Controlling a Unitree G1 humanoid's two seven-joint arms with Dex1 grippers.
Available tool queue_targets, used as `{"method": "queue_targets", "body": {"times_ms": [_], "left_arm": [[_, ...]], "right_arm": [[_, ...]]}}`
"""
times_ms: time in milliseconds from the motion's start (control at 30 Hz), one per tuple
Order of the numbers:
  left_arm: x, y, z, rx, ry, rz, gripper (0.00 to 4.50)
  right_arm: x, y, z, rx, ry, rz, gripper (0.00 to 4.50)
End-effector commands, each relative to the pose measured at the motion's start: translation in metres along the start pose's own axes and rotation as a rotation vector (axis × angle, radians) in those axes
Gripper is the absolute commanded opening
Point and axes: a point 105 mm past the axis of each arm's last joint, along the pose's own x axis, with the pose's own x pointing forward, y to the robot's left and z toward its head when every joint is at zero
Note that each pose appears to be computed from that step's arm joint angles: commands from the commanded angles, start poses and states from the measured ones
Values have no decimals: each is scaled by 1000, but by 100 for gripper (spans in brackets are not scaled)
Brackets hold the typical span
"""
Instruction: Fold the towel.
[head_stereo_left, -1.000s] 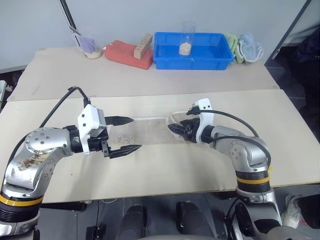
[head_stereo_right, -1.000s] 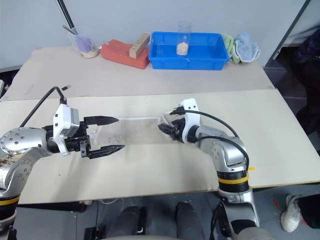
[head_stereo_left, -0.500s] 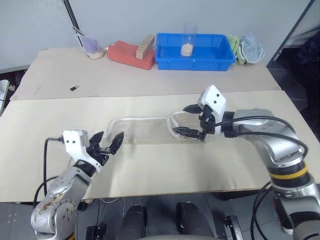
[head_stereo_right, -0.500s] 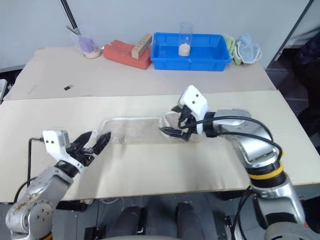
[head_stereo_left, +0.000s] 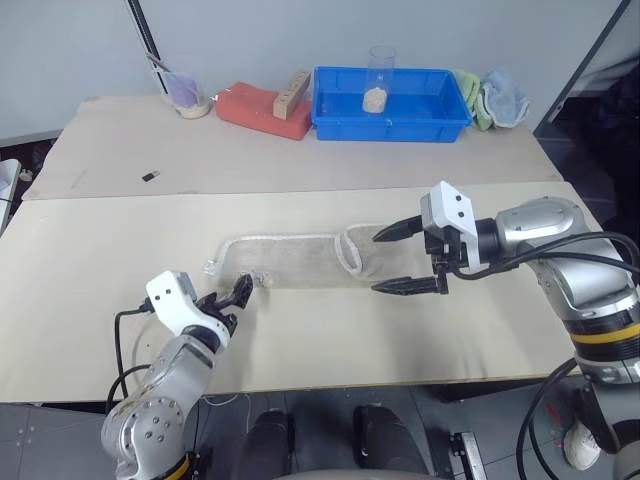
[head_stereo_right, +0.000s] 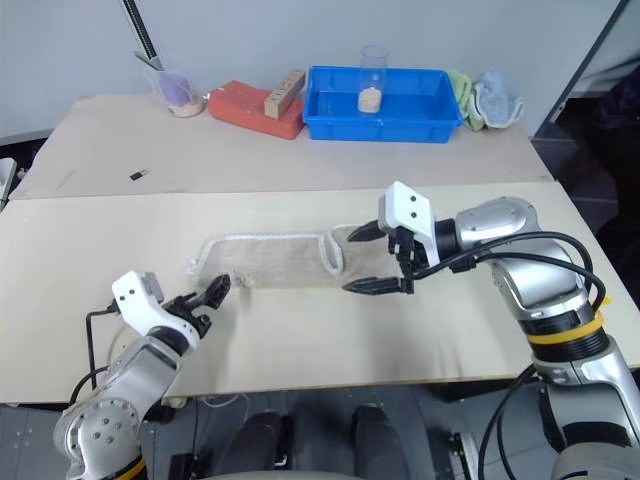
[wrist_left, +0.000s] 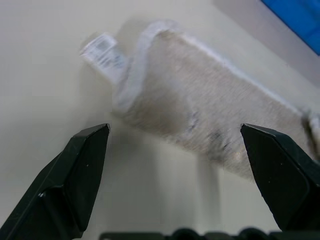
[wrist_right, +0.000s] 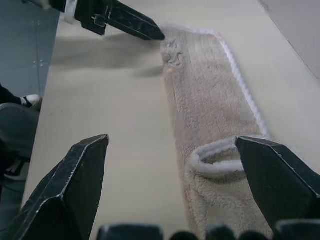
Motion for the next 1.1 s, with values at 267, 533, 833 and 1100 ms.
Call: {"method": "queue_targets", "body": {"times_ms": [267,533,833,1100], "left_arm": [[15,3,2,-74,4,118,394],[20,3,14,-22,-20,98,55],[16,-67,32,498,-69,-382,2],[21,-138,6,734,-15,-839,2]], "right_arm": [[-11,-14,19,-82,-48,-45,450],[-16,-17,17,-76,-43,-67,450],[-39,-8,-1,-31,48,-102,450],[-70,13,-22,60,158,-160,450]]}}
